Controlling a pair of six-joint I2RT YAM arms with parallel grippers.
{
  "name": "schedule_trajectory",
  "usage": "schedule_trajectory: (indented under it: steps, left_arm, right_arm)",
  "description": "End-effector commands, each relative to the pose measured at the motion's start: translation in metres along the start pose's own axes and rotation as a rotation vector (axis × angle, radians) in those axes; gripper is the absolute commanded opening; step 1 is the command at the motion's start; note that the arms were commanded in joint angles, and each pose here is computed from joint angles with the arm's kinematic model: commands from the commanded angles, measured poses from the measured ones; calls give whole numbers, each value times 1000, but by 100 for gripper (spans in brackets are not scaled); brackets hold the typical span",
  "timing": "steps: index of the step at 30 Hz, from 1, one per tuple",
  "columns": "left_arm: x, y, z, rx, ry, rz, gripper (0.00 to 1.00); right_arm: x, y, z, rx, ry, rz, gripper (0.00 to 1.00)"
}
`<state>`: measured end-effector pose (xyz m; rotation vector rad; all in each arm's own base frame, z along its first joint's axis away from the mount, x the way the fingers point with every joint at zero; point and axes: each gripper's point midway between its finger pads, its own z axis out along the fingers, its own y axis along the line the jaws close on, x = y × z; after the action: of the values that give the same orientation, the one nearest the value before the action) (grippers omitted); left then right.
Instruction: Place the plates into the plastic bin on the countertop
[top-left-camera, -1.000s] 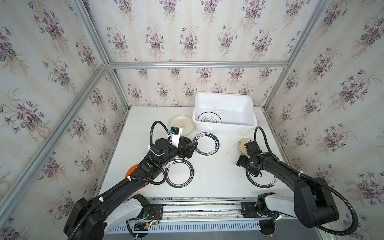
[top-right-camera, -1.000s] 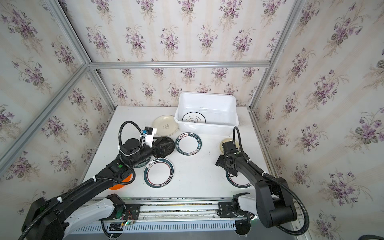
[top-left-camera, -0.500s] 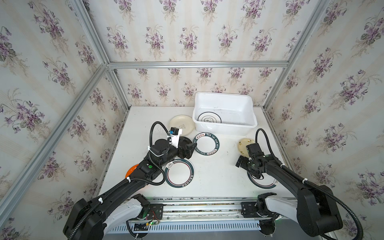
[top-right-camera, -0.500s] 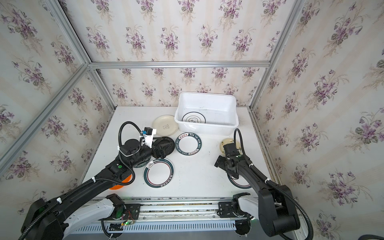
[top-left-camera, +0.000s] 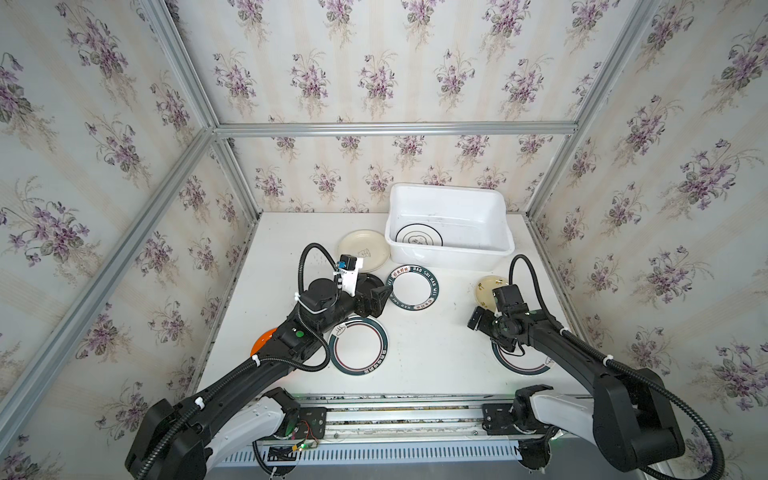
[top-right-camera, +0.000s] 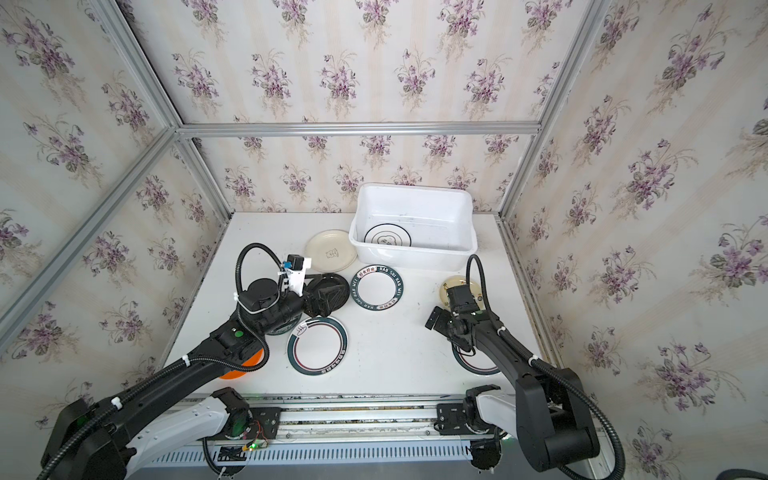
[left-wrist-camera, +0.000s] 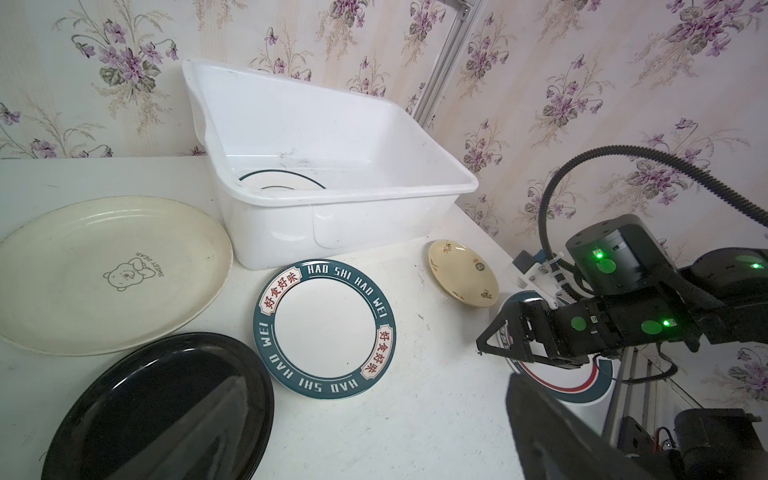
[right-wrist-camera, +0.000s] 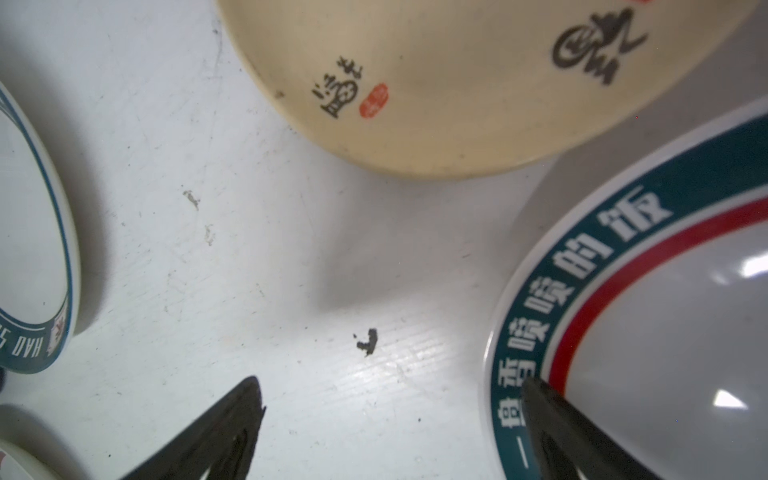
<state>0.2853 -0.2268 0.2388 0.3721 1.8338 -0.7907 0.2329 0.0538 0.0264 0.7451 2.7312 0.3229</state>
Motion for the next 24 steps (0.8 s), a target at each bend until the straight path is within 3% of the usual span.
schedule_trajectory:
  steps: [1,24]
  left_arm:
    - [-2,0,0,0,-11,10,100]
    - [-1,1,0,-3,-7,7,100]
  right_arm:
    - [23,1,4,-25,110,26,99]
    - [32,37,8,-147,143,4,99]
